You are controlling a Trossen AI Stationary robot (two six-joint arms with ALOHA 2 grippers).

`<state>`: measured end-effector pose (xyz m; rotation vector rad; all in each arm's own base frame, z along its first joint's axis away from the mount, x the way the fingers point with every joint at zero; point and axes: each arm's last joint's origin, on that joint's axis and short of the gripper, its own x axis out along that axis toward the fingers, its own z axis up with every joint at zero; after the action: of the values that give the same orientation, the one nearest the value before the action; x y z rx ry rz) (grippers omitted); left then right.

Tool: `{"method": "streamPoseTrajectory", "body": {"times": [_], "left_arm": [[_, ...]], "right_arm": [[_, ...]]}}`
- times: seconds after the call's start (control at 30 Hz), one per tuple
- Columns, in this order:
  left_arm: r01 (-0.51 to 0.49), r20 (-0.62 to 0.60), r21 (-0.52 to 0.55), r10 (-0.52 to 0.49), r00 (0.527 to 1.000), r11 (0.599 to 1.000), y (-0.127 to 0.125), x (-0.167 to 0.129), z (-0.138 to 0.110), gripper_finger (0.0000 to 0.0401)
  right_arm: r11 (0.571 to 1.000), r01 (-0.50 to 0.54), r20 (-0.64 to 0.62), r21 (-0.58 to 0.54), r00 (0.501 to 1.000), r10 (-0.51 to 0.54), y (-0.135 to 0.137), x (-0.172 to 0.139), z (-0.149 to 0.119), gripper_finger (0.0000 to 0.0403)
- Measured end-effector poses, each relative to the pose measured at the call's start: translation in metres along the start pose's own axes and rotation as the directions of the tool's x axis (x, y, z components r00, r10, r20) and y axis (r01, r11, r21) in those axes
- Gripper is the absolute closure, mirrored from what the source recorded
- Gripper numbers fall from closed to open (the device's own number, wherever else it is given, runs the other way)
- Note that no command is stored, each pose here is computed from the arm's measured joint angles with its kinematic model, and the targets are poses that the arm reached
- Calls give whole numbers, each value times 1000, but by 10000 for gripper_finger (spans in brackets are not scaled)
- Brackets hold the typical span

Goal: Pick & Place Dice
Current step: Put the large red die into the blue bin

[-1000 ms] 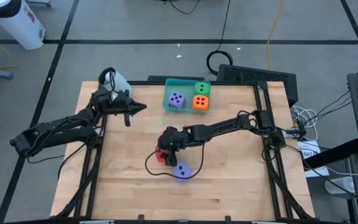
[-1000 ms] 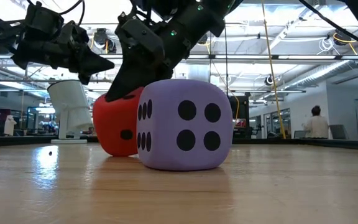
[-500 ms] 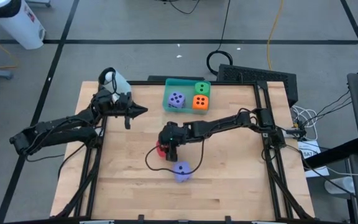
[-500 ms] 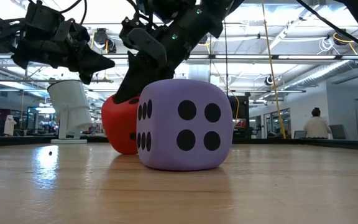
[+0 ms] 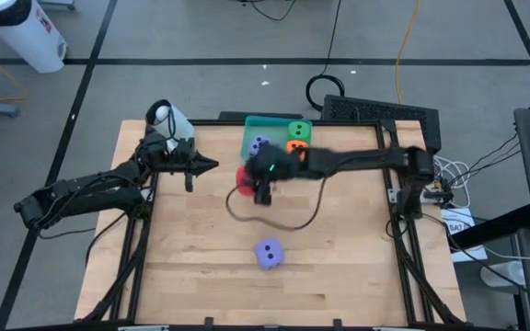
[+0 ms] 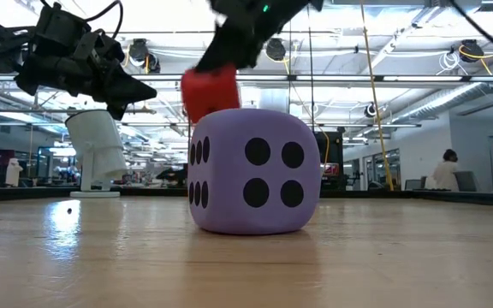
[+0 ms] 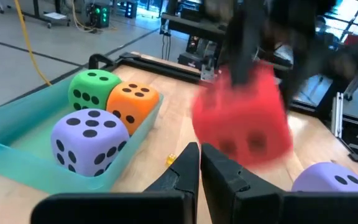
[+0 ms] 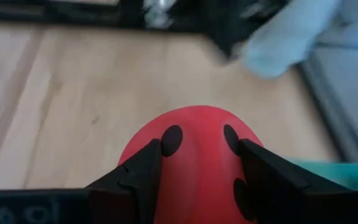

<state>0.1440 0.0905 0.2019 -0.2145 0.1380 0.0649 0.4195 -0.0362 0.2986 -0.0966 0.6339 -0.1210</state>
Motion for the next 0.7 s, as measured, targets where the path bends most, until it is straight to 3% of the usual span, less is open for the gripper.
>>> {"method": "streamPoseTrajectory", "body": {"times": [0.2, 0.4, 0.53, 0.7], "left_arm": [[2, 20, 11, -2, 1000, 1000, 0, 0, 2, 377], [2, 26, 18, -3, 1000, 1000, 0, 0, 3, 377], [9, 3, 0, -9, 1000, 1000, -2, 1, 0, 377], [29, -28, 0, -29, 999, 1000, -8, 5, -3, 377]], "right_arm": [[991, 129, 159, 43, 978, -134, -56, -54, 22, 229], [969, 221, 233, 113, 942, -242, -97, -82, 26, 235], [952, 272, 210, 141, 932, -297, -120, -80, 18, 239], [934, 327, 160, 145, 924, -348, -147, -43, -16, 240]]}}
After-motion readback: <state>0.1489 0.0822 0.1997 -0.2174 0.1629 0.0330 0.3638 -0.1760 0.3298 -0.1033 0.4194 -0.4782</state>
